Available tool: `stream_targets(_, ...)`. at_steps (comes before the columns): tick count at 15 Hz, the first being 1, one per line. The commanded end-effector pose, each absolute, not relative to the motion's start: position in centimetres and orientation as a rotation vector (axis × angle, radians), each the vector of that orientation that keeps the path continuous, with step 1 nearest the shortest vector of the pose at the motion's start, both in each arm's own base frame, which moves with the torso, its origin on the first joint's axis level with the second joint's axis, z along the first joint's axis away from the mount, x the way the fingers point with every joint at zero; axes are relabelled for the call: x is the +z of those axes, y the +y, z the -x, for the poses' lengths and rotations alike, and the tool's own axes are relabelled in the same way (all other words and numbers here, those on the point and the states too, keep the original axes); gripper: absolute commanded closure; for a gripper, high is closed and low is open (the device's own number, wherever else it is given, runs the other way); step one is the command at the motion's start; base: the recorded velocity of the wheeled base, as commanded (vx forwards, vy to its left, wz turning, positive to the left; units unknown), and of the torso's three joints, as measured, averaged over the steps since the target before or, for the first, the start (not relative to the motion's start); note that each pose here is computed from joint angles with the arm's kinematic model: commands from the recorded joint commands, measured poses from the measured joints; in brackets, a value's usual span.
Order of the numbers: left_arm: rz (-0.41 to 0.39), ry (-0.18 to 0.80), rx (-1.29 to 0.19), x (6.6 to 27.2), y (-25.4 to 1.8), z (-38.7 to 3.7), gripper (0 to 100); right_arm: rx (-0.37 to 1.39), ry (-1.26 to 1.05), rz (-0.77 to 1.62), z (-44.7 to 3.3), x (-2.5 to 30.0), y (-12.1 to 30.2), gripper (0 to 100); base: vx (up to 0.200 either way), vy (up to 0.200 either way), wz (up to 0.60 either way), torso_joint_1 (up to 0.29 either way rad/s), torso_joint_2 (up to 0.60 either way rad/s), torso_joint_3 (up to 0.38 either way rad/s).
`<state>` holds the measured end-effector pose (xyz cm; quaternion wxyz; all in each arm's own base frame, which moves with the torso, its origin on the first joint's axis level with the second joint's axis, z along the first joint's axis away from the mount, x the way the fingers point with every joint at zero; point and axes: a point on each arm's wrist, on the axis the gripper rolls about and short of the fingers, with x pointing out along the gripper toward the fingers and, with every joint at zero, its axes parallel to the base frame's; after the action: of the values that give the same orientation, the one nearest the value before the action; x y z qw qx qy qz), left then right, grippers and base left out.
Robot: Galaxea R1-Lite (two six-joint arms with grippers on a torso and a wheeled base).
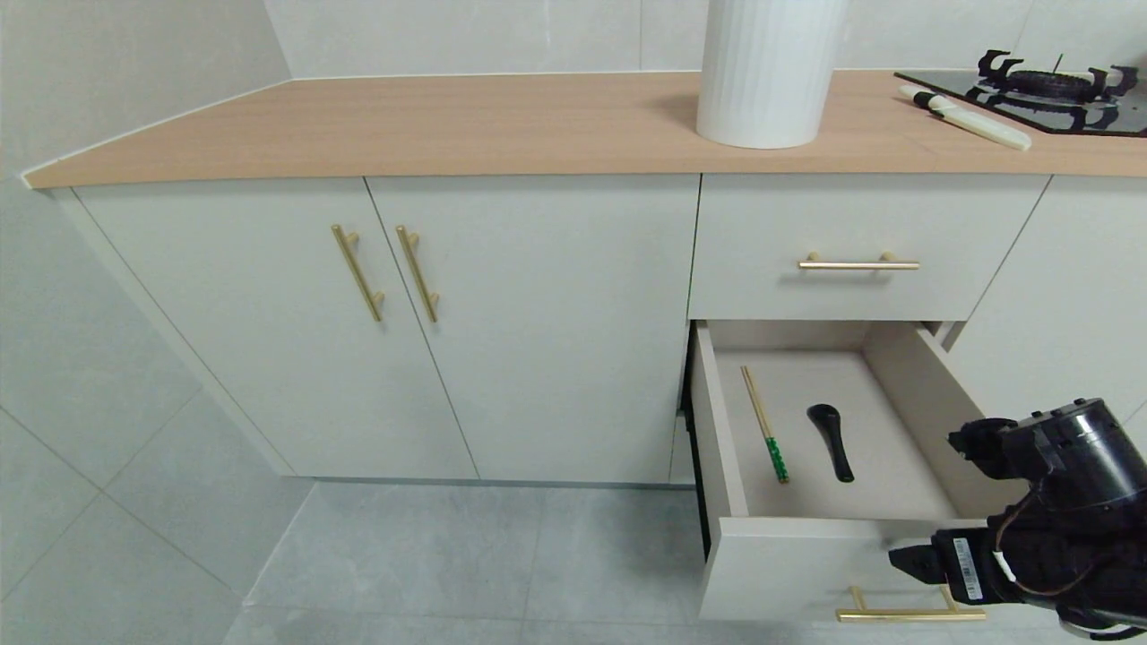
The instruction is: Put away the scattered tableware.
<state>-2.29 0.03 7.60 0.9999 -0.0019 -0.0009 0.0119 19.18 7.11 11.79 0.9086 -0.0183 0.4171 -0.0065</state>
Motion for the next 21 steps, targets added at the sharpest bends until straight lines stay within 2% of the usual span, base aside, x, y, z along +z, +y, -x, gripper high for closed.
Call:
stream_targets(1, 0.005, 0.000, 0.025, 7.6, 0.0, 2.3, 0, -0.024, 0.851, 0.043, -20.6, 11.7, 7.6, 0, 0.000, 0.000, 0.00, 0.000, 0.00, 0.000)
stream_targets(9, 0.005, 0.000, 0.025, 7.6, 0.0, 2.3, 0, -0.084, 0.792, 0.001, -28.2, 12.6, 8.2, 0, 0.000, 0.000, 0.00, 0.000, 0.00, 0.000)
stream_targets(14, 0.005, 0.000, 0.025, 7.6, 0.0, 2.3, 0, -0.121, 0.749, -0.023, -32.9, 11.9, 7.7, 0, 0.000, 0.000, 0.00, 0.000, 0.00, 0.000)
stream_targets(21, 0.005, 0.000, 0.025, 7.6, 0.0, 2.3, 0, -0.115, 0.489, -0.106, -34.6, 10.8, 7.2, 0, 0.000, 0.000, 0.00, 0.000, 0.00, 0.000)
